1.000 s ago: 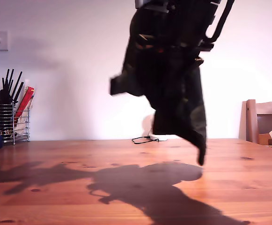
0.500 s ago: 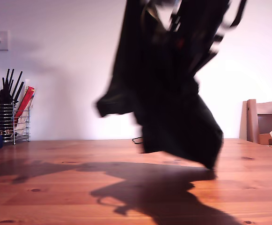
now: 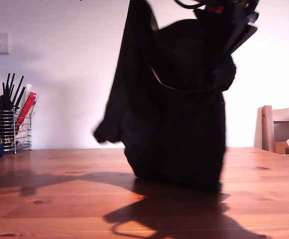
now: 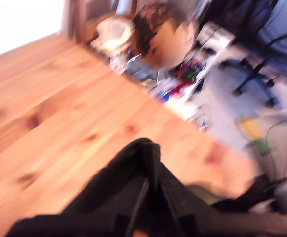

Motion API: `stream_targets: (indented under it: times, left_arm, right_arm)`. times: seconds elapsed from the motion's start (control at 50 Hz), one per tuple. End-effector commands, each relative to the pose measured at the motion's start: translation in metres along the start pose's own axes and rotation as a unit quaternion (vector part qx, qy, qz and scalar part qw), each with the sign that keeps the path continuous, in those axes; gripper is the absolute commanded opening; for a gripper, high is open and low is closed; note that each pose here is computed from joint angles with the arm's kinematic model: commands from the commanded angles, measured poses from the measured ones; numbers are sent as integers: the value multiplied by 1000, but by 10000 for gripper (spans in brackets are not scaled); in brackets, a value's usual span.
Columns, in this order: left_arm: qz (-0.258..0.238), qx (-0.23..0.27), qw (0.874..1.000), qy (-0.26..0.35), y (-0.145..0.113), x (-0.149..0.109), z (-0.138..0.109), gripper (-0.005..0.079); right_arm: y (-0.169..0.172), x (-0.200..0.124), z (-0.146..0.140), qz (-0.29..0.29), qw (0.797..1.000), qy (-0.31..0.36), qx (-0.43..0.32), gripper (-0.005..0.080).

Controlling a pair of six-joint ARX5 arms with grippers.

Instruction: Fold the underwear in front of you. After folding it, place it to the left side.

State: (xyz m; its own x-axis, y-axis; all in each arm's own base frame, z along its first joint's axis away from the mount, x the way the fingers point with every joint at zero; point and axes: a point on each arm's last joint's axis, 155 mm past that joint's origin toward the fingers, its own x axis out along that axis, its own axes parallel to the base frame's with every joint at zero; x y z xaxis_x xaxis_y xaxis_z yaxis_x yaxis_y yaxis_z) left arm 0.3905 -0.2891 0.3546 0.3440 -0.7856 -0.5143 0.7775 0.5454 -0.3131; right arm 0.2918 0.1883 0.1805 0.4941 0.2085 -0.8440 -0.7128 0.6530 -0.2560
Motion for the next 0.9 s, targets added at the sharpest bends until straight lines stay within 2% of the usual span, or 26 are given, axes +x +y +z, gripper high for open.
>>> stream_targets:
  times: [0.0, 0.14, 0.28, 0.46, 0.6, 0.88]
  left_arm:
    - [16, 10, 1000, -9, 5, -7, 5, -21]
    - [34, -1, 999, -1, 17, -11, 1, -21]
    - [81, -4, 997, 12, 37, -16, -6, -21]
    - [97, -4, 995, 22, 43, -17, -11, -21]
    - [113, -3, 993, 22, 49, -18, -11, -21]
    - [139, -1, 990, -2, 70, -28, 0, -21]
  right_arm:
    - [-13, -6, -1, -15, 1000, -1, 0, -13]
    - [-32, -7, -13, -36, 999, 19, 5, -13]
    - [-49, -8, -26, -57, 997, 40, 8, -13]
    - [-71, -12, -28, -103, 994, 47, 4, -13]
    - [-91, -16, -14, -148, 989, 25, -4, -13]
    - [-131, -31, 31, -213, 974, -74, 20, -13]
